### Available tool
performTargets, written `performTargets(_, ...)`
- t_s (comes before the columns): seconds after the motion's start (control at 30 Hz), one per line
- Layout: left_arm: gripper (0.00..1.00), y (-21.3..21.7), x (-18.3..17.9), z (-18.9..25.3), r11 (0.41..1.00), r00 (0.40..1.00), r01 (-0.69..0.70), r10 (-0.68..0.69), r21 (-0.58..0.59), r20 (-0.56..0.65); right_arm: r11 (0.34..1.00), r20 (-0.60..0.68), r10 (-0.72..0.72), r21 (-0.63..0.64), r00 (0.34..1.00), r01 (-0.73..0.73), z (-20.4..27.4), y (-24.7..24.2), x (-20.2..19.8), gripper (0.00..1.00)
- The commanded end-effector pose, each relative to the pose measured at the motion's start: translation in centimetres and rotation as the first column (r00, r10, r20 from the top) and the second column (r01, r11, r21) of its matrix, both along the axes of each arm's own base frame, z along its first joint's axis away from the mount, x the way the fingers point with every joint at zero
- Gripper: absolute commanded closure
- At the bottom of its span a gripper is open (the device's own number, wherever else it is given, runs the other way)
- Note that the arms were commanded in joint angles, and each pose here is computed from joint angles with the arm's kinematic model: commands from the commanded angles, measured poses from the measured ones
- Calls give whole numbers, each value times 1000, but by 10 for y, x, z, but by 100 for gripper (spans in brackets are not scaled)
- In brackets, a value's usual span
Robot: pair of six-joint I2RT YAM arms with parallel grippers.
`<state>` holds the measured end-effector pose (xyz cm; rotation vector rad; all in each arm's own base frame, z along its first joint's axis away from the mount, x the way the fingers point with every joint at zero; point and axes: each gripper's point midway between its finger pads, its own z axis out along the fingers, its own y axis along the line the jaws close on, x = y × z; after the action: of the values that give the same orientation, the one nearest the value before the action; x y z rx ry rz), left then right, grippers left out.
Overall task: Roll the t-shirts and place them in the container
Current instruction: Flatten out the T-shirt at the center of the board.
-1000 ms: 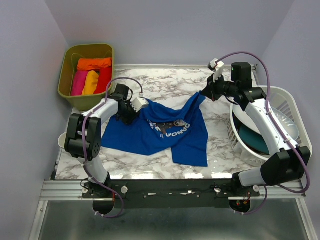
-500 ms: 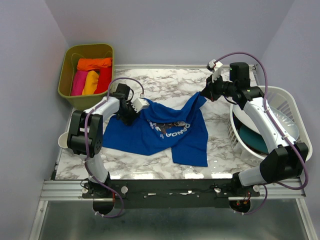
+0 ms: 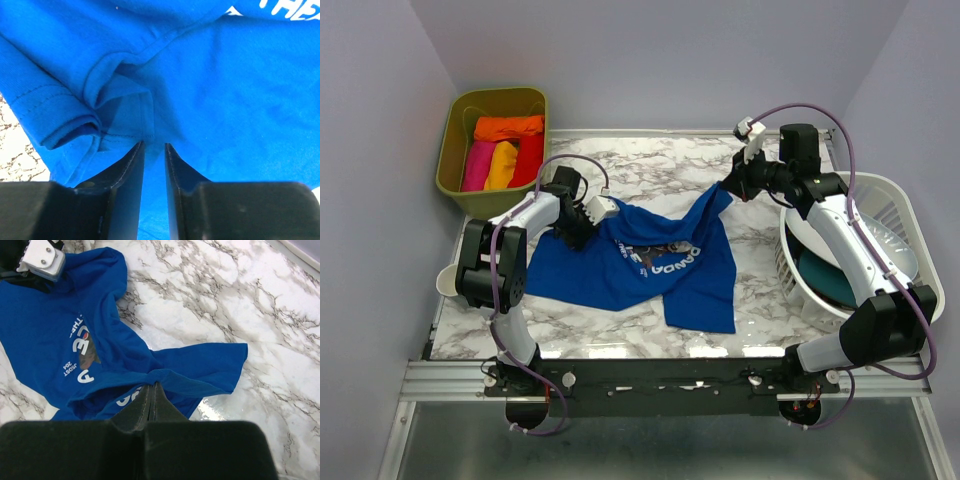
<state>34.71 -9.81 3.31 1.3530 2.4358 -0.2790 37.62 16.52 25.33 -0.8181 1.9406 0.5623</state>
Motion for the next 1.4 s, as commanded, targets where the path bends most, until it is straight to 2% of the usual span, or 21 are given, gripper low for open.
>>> performTargets(0.0,64,4,-7,-6,1000,999,8,-8,16,-31,1000,37,-17,-2,999,17,7,-4,4,99)
performTargets(0.27,75,7,-1,-9,999,1000,-19,19,37,-11,1000,36,-17,1,999,17,7,-3,7,99)
performTargets(0.5,76,11,-3,-13,998,1000,-22,22,56,4,1000,41,-21,-4,999,21,6,-5,6,99)
performTargets(0.7,100,11,1,-3,998,999,-35,33,54,35,1000,54,-24,-8,998,24,9,-6,6,99)
performTargets(0.87,100,8,15,47,998,989,-52,49,18,139,998,117,-56,-26,992,59,27,-12,14,99)
performTargets(1.1,100,25,41,161,988,929,-130,151,-85,339,993,223,-102,-33,969,112,64,-23,28,99)
performTargets(1.2,100,45,49,207,978,874,-162,204,-130,441,990,270,-123,-35,955,138,80,-29,34,99)
performTargets(1.37,100,68,54,285,947,738,-214,317,-238,596,967,357,-240,5,903,255,121,-52,49,99)
